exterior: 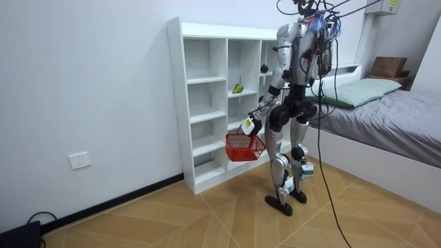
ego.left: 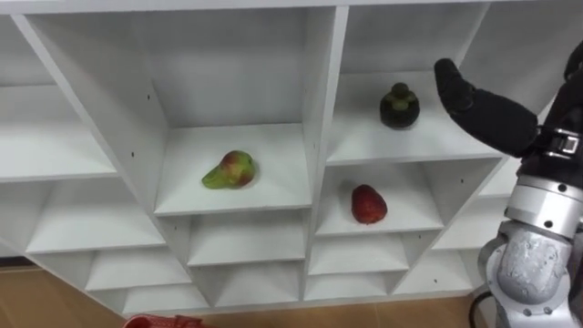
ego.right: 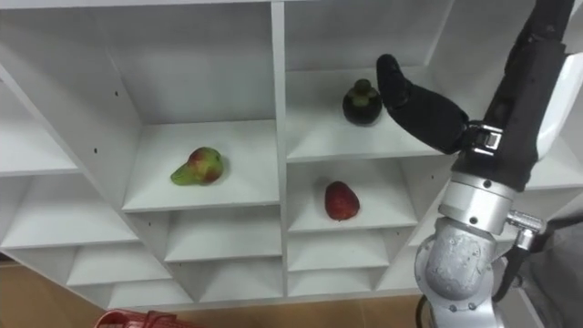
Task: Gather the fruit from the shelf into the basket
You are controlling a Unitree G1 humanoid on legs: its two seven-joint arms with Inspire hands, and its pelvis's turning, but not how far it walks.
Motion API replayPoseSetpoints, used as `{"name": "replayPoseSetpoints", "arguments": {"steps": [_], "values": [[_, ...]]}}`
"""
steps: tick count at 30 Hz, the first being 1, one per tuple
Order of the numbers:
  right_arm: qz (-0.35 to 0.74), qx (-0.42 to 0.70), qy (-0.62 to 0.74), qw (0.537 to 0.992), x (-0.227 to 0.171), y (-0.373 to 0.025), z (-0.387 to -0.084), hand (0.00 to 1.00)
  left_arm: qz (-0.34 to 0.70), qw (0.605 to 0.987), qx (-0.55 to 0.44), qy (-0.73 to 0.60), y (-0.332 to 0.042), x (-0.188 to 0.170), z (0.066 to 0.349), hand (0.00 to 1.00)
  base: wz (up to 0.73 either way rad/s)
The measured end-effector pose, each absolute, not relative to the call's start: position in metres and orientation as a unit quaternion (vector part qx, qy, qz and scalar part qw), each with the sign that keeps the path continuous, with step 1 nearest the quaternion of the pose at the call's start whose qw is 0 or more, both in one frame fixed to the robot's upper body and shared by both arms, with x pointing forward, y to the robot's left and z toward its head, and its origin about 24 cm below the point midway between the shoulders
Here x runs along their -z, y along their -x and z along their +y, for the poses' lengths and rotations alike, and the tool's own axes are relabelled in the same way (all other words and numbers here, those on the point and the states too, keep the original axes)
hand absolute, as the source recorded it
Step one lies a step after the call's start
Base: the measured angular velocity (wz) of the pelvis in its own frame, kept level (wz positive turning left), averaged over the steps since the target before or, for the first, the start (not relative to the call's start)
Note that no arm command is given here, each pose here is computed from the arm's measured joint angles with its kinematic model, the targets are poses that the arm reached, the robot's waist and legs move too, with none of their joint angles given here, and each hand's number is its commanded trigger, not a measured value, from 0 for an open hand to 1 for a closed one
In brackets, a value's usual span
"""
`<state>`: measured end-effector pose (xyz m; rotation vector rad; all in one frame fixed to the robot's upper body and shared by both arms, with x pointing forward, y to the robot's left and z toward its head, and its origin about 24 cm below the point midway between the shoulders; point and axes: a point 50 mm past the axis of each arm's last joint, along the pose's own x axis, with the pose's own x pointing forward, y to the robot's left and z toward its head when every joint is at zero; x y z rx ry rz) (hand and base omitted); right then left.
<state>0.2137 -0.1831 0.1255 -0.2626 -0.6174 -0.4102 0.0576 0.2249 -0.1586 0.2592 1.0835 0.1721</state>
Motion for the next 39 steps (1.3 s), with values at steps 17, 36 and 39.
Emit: {"name": "replayPoseSetpoints", "arguments": {"steps": [17,36,39], "values": [[-0.288,0.166,0.139,0.933,-0.114,-0.221,-0.179,0.00,0.511,0.846,-0.071,-0.138,-0.065,0.158,0.225,1.00,0.00],[-0.286,0.165,0.137,0.934,-0.103,-0.225,-0.182,0.00,0.506,0.848,-0.066,-0.141,-0.069,0.157,0.224,1.00,0.00],[-0.287,0.165,0.137,0.934,-0.102,-0.225,-0.182,0.00,0.503,0.849,-0.060,-0.148,-0.071,0.157,0.223,1.00,0.00]]}}
